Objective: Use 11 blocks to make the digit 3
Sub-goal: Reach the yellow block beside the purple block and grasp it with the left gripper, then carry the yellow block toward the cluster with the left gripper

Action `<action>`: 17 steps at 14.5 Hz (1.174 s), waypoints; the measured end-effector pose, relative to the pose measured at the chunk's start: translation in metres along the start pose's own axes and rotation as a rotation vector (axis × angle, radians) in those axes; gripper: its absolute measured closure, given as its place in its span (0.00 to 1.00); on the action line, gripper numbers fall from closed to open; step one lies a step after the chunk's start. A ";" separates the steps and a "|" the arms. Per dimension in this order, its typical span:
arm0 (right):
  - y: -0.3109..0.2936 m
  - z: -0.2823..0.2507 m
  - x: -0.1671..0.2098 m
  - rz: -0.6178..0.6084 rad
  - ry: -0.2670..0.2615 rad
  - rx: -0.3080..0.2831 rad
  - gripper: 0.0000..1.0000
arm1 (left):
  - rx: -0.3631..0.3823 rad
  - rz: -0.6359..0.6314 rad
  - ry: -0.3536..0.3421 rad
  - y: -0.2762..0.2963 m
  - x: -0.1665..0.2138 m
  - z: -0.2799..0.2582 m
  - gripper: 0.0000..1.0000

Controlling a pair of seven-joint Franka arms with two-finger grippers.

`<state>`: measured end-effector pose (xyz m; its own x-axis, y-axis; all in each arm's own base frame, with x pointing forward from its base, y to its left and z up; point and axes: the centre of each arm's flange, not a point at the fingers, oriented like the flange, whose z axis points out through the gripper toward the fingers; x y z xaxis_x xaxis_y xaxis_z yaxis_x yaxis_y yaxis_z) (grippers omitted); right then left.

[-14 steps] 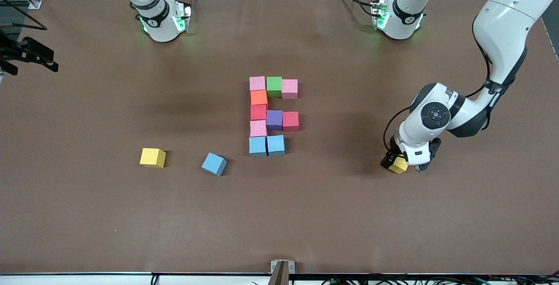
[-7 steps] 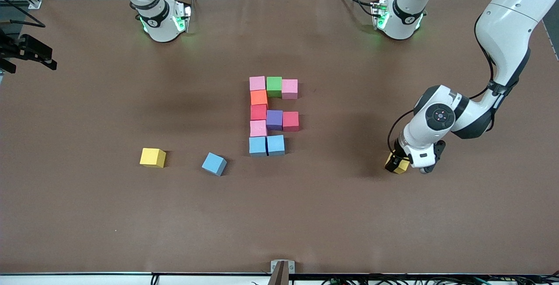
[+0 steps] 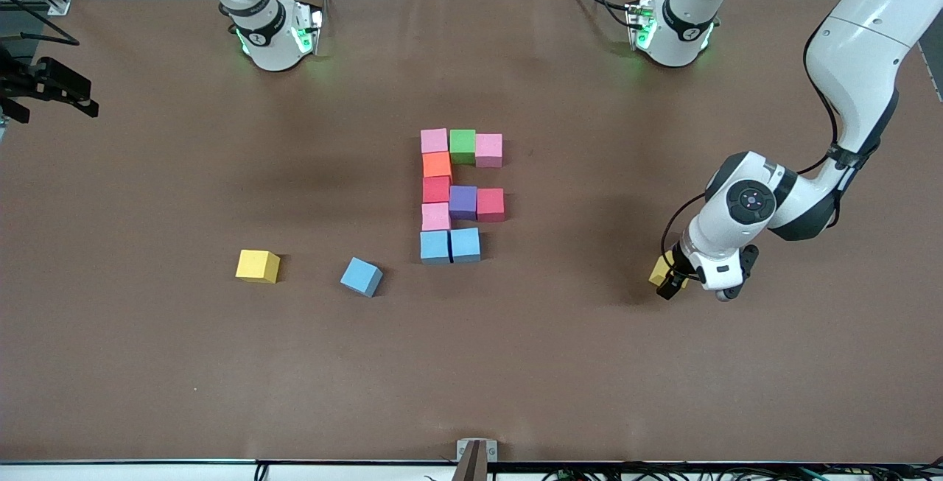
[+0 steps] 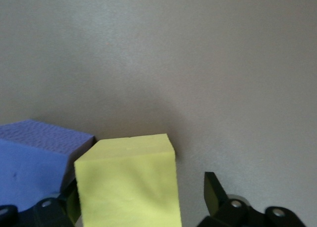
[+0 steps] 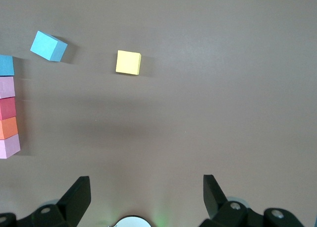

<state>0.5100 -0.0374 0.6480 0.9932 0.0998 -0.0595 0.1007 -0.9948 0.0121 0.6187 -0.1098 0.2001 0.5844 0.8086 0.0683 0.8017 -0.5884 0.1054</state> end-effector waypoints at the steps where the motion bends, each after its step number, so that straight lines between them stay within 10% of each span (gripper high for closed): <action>1: 0.000 0.000 0.000 0.000 0.000 0.000 0.00 | -0.009 0.001 0.001 0.002 0.001 -0.001 0.19; 3: 0.000 0.000 0.000 0.000 0.001 0.000 0.00 | -0.017 0.000 0.005 0.005 0.002 -0.004 0.37; 9: 0.000 -0.003 -0.002 0.001 -0.002 0.000 0.00 | 0.021 -0.126 0.017 0.029 -0.014 -0.011 0.40; 17: -0.002 -0.016 -0.004 0.037 0.017 0.014 0.00 | 0.033 -0.445 -0.060 0.112 -0.139 -0.039 0.40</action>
<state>0.5067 -0.0359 0.6640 0.9971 0.0629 -0.0420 0.0629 -0.9980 0.0002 0.6226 -0.2874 0.2412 0.1872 0.9817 -0.0343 0.9797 -0.1840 0.0800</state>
